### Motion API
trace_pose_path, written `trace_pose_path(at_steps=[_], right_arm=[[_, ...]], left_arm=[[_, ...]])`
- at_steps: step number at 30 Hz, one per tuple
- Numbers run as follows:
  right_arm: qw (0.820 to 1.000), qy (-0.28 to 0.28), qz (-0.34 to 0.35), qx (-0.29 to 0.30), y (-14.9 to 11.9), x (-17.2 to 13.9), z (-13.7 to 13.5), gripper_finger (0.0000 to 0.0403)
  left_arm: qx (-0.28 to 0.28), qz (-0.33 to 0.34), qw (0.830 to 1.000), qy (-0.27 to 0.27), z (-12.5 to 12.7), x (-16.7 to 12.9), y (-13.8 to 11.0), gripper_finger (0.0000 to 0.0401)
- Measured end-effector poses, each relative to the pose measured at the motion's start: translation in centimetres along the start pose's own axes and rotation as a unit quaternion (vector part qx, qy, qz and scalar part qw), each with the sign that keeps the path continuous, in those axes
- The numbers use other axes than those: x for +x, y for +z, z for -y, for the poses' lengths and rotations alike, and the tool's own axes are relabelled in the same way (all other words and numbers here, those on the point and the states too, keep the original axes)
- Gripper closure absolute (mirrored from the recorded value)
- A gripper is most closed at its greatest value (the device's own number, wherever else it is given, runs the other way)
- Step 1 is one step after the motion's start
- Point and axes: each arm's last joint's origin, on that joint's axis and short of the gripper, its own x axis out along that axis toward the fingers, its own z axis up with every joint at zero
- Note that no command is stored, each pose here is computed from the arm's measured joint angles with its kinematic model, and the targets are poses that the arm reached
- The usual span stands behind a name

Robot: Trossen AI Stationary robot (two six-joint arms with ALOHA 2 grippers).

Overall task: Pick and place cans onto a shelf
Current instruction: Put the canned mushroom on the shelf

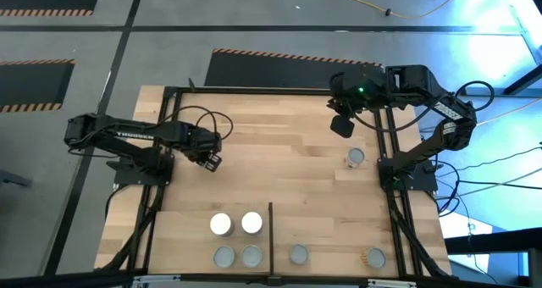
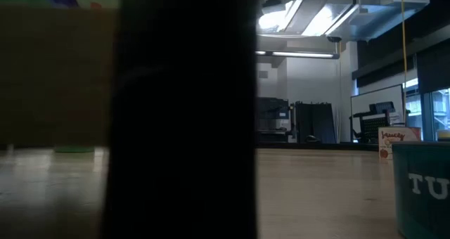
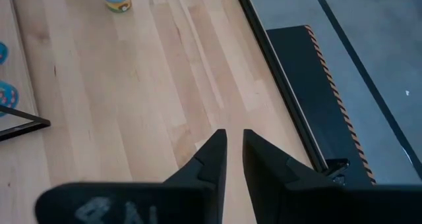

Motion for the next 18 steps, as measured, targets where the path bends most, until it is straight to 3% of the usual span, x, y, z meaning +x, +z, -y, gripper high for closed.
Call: trace_pose_path(at_steps=[18], right_arm=[[1.0,0.0,0.0,-0.001,0.0,0.0,0.0,0.035]], left_arm=[[0.01,0.006,1.0,-0.028,-0.3,2.5,-0.5,0.0338]])
